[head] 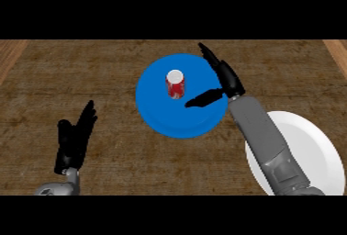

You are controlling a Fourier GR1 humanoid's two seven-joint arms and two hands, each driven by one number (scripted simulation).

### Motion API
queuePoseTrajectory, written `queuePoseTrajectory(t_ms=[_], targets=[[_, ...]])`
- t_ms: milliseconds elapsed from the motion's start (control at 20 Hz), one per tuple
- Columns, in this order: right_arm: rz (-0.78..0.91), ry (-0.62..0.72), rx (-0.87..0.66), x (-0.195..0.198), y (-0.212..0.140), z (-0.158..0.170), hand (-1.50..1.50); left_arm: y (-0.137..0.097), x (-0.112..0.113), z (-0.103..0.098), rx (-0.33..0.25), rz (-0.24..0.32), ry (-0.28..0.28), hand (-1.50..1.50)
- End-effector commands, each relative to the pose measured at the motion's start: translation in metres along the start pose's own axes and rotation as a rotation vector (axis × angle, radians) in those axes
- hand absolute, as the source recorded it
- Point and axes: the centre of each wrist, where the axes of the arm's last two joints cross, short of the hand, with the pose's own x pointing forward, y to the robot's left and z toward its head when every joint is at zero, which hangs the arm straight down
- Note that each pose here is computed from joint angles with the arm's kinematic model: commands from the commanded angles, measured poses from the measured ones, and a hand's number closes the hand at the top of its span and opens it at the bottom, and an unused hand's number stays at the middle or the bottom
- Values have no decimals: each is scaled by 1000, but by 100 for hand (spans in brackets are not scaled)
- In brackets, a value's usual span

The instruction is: Pick the can from the plate and place it in the plate

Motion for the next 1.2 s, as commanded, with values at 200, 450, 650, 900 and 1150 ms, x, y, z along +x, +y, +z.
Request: queuePoseTrajectory(t_ms=[200, 450, 650, 900, 1150], targets=[[59, 38, -33, -13, 19, 10, -150, 13, -8, -1, -6, 4, 14, 0], [88, 66, -67, -26, -23, 12, -150, -2, -8, 21, -12, -4, 10, 0], [117, 73, -67, -25, -30, 12, -150, 10, -9, -6, 11, 0, -5, 0], [135, 79, -86, -41, -28, 25, -150, 18, 8, -6, -4, 6, -16, 0], [122, 104, -165, -29, -62, 12, -150, -8, 5, -9, 9, -6, -11, 0]])
